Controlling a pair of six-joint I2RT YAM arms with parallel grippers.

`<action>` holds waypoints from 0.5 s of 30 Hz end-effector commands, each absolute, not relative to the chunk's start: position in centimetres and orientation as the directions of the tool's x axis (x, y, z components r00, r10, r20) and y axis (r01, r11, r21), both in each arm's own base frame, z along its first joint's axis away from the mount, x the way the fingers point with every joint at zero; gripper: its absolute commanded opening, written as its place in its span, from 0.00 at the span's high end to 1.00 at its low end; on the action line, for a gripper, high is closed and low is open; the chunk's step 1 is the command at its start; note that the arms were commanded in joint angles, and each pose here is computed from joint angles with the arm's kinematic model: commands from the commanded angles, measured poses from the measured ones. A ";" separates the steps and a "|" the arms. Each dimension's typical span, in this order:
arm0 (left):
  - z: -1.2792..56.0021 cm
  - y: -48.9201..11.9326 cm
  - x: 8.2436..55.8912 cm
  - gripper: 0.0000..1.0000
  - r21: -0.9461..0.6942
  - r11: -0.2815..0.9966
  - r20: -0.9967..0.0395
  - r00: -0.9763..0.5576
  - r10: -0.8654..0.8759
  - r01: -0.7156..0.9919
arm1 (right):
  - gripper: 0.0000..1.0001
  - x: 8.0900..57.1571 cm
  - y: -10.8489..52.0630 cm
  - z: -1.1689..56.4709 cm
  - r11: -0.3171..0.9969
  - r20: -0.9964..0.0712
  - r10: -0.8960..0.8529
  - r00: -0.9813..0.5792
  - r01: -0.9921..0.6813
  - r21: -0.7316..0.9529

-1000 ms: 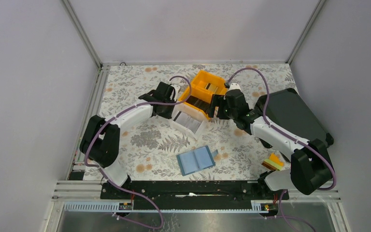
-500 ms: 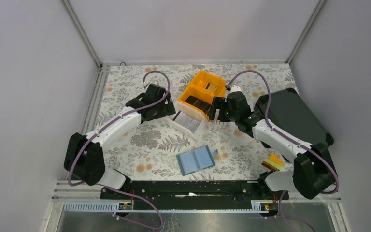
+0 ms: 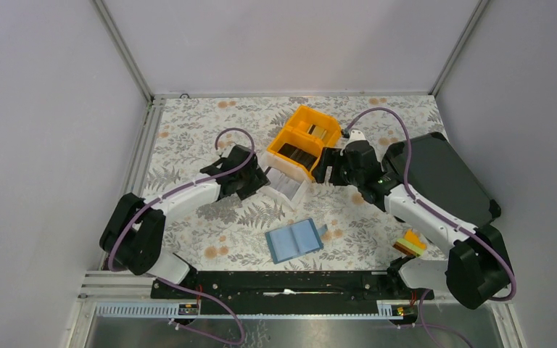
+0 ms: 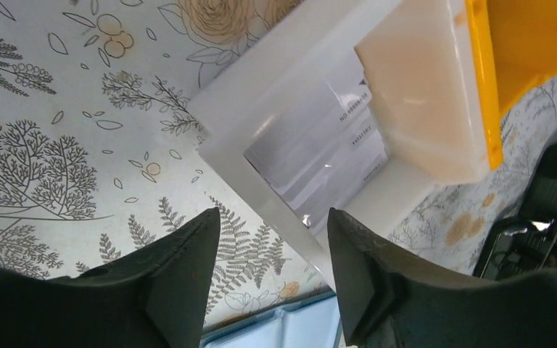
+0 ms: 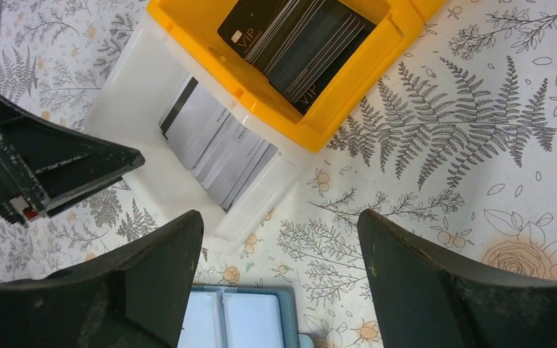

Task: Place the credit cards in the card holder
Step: Pick up the credit card from the storage box.

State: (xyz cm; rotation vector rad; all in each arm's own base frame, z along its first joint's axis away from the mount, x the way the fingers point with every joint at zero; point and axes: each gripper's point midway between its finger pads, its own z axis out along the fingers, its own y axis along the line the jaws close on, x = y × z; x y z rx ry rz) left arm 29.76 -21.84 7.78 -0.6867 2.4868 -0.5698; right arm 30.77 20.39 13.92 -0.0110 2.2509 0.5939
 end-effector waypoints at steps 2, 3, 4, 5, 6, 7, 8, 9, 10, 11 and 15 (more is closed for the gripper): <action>8.9 -20.9 32.5 0.48 -0.509 0.783 -0.406 -0.701 -0.586 -0.358 | 0.16 30.3 20.7 14.9 0.869 -0.709 0.193 -0.678 -0.218 0.445; 8.7 -20.7 32.6 0.50 -0.501 0.787 -0.408 -0.703 -0.582 -0.360 | 0.16 30.3 20.6 14.9 0.868 -0.708 0.193 -0.679 -0.218 0.446; 8.6 -20.4 32.8 0.52 -0.498 0.789 -0.411 -0.704 -0.580 -0.360 | 0.16 30.2 20.7 14.8 0.868 -0.706 0.194 -0.681 -0.217 0.447; 8.6 -20.2 33.0 0.55 -0.493 0.795 -0.415 -0.707 -0.573 -0.354 | 0.16 30.2 20.7 14.6 0.868 -0.703 0.192 -0.685 -0.216 0.447; 8.6 -20.0 33.2 0.58 -0.483 0.803 -0.422 -0.711 -0.563 -0.349 | 0.16 30.1 20.7 14.5 0.868 -0.702 0.190 -0.686 -0.216 0.447; 8.7 -19.7 33.4 0.63 -0.466 0.816 -0.435 -0.715 -0.548 -0.342 | 0.16 30.1 20.7 14.5 0.867 -0.700 0.190 -0.689 -0.217 0.449; 8.8 -19.4 33.6 0.66 -0.453 0.825 -0.443 -0.718 -0.537 -0.338 | 0.16 30.1 20.8 14.3 0.867 -0.697 0.189 -0.692 -0.216 0.449; 8.8 -19.0 33.8 0.68 -0.436 0.836 -0.453 -0.722 -0.523 -0.332 | 0.16 30.0 20.8 14.2 0.866 -0.694 0.187 -0.695 -0.216 0.450; 9.0 -18.5 34.0 0.70 -0.418 0.847 -0.464 -0.724 -0.510 -0.329 | 0.17 30.0 20.8 14.1 0.867 -0.693 0.186 -0.696 -0.216 0.449; 9.1 -17.9 34.2 0.73 -0.398 0.857 -0.474 -0.726 -0.498 -0.328 | 0.17 30.0 20.8 14.1 0.867 -0.692 0.186 -0.698 -0.215 0.450; 9.4 -15.4 35.0 0.84 -0.305 0.902 -0.514 -0.744 -0.427 -0.306 | 0.17 29.9 20.8 13.9 0.867 -0.690 0.185 -0.700 -0.213 0.449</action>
